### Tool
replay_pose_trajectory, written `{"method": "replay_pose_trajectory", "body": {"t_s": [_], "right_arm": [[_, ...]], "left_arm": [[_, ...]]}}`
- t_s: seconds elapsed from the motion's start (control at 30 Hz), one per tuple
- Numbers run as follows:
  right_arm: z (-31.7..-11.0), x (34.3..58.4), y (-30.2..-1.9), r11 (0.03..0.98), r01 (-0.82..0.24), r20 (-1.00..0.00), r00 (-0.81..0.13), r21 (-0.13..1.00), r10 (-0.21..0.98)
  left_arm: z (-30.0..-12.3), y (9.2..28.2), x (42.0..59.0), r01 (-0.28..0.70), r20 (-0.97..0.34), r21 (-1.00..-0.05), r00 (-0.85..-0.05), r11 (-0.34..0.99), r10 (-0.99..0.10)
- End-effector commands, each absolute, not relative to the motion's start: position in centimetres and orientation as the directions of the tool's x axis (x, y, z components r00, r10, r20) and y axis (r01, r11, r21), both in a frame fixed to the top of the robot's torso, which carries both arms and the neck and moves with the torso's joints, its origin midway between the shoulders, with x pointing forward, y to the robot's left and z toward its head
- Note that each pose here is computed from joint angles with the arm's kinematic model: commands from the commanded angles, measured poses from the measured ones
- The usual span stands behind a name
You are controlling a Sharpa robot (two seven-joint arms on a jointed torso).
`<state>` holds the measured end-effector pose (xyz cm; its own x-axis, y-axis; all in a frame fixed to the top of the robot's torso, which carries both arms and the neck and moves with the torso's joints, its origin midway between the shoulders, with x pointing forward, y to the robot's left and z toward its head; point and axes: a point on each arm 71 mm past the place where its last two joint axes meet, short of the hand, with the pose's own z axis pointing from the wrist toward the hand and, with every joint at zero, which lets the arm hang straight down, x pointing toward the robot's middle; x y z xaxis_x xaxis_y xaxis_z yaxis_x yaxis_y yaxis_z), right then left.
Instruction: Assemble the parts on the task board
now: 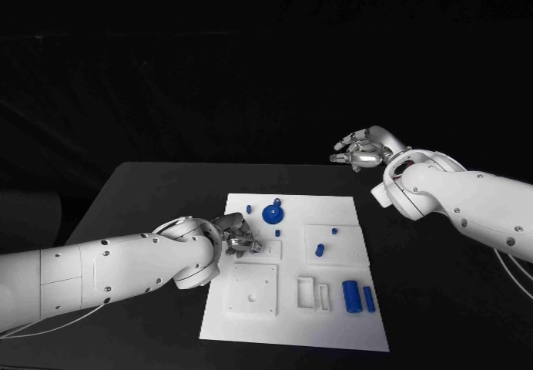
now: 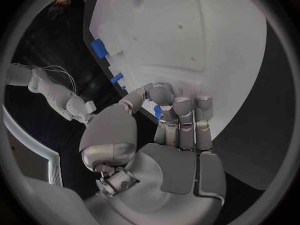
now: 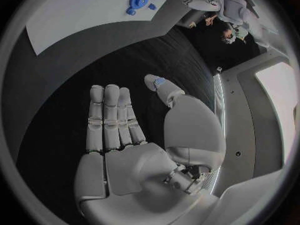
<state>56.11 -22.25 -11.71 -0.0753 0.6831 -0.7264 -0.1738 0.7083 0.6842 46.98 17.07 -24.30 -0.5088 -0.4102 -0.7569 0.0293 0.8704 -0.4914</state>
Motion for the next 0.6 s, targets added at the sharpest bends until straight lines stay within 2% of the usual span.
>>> {"method": "replay_pose_trajectory", "body": {"t_s": [0.03,0.6], "right_arm": [[-11.74,56.11,-22.06,0.708,-0.180,-0.729,-0.090,0.683,0.679],[-11.80,56.17,-21.95,0.708,-0.180,-0.729,-0.092,0.682,0.678]], "left_arm": [[-25.06,16.30,46.38,0.041,-0.730,-0.476,-0.575,0.878,-0.369],[-25.03,16.15,46.50,0.033,-0.721,-0.474,-0.587,0.880,-0.367]]}}
